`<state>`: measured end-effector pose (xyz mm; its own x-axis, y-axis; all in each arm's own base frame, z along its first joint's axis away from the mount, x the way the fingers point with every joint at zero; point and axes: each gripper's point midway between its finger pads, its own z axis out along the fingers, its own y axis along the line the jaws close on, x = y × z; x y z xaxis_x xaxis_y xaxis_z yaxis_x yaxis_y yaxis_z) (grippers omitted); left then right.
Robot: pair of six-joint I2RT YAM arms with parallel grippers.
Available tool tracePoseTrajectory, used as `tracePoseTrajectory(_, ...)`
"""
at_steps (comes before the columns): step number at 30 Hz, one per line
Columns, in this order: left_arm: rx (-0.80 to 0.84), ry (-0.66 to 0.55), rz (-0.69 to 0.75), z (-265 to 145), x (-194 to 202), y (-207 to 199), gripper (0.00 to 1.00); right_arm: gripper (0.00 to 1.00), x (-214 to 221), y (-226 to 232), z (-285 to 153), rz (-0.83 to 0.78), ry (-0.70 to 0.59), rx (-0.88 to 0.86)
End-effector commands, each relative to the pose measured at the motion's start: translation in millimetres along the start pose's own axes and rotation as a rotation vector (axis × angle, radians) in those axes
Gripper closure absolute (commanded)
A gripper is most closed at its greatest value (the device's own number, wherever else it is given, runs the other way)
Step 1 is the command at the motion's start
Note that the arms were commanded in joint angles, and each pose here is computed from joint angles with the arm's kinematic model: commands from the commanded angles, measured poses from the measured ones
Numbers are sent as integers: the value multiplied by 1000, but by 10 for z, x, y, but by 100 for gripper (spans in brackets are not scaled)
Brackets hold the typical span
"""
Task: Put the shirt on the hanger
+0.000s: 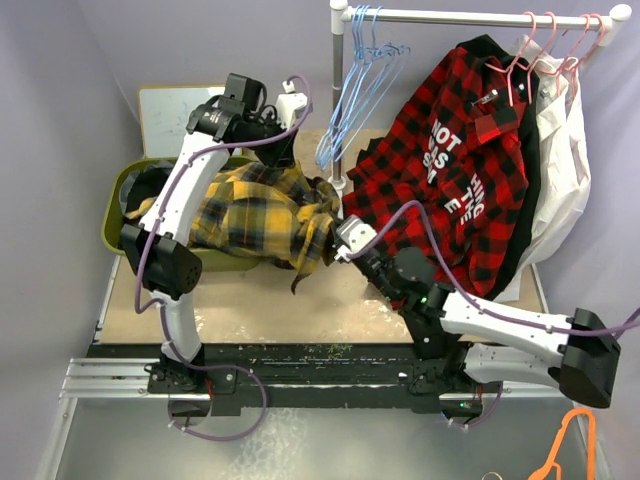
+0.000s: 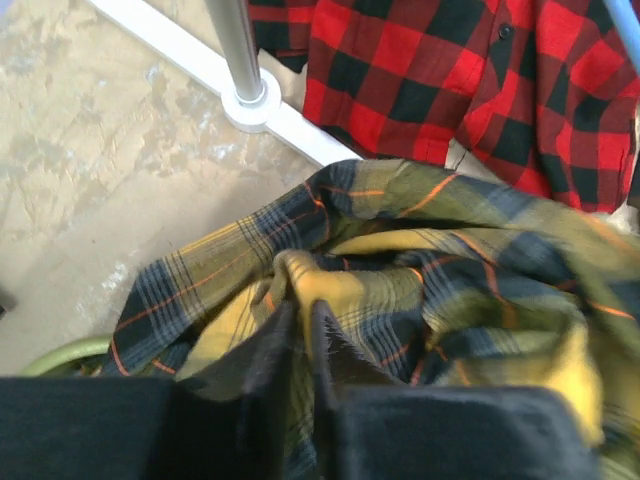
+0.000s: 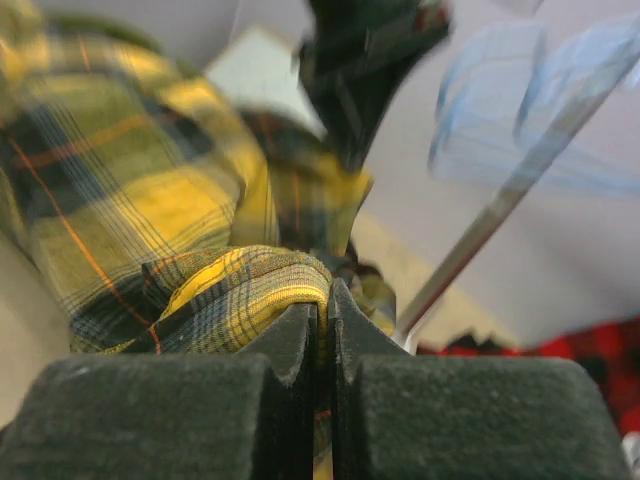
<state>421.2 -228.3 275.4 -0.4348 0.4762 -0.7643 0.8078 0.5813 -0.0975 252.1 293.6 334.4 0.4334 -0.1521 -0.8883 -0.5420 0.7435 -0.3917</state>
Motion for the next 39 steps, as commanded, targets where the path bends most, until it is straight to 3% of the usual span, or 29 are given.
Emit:
tracePoseTrajectory(1, -105, -61, 60, -279, -189, 83, 60, 100, 330, -30, -45, 163, 52, 125)
tracePoseTrajectory(2, -130, -57, 72, -374, -178, 86, 32, 100, 392, -41, -34, 168, 65, 148)
tracePoseTrajectory(3, -153, -53, 86, -482, -164, 80, 14, 100, 449, -29, -13, 173, 74, 160)
tracePoseTrajectory(4, -181, -60, 105, -631, -169, 59, 2, 100, 492, -31, 15, 178, 80, 175)
tracePoseTrajectory(5, -210, -63, 123, -780, -154, 37, 0, 100, 534, -32, 47, 185, 90, 190)
tracePoseTrajectory(11, -333, -36, 259, -1595, 119, -243, 1, 100, 832, -148, 204, 273, 153, 278)
tracePoseTrajectory(17, -111, 19, 481, -1968, 573, -967, 1, 100, 1160, -445, 250, 402, 209, 341)
tracePoseTrajectory(21, -95, 201, 484, -1839, 1060, -877, 1, 100, 1194, -476, 249, 392, 229, 358)
tracePoseTrajectory(26, -223, 229, 579, -1543, 1293, -582, 1, 100, 1252, -444, 223, 419, 251, 359)
tracePoseTrajectory(33, -133, 302, 611, -1119, 1571, -647, 4, 100, 1274, -444, 182, 427, 266, 364)
tracePoseTrajectory(35, -140, 321, 623, -1061, 1616, -622, 8, 100, 1282, -451, 171, 425, 270, 368)
tracePoseTrajectory(37, -169, 324, 635, -1026, 1619, -567, 20, 100, 1293, -447, 155, 428, 277, 371)
tracePoseTrajectory(38, -179, 323, 635, -1006, 1620, -546, 31, 100, 1287, -457, 149, 430, 275, 374)
tracePoseTrajectory(39, -192, 314, 631, -998, 1601, -530, 50, 100, 1281, -463, 137, 433, 274, 377)
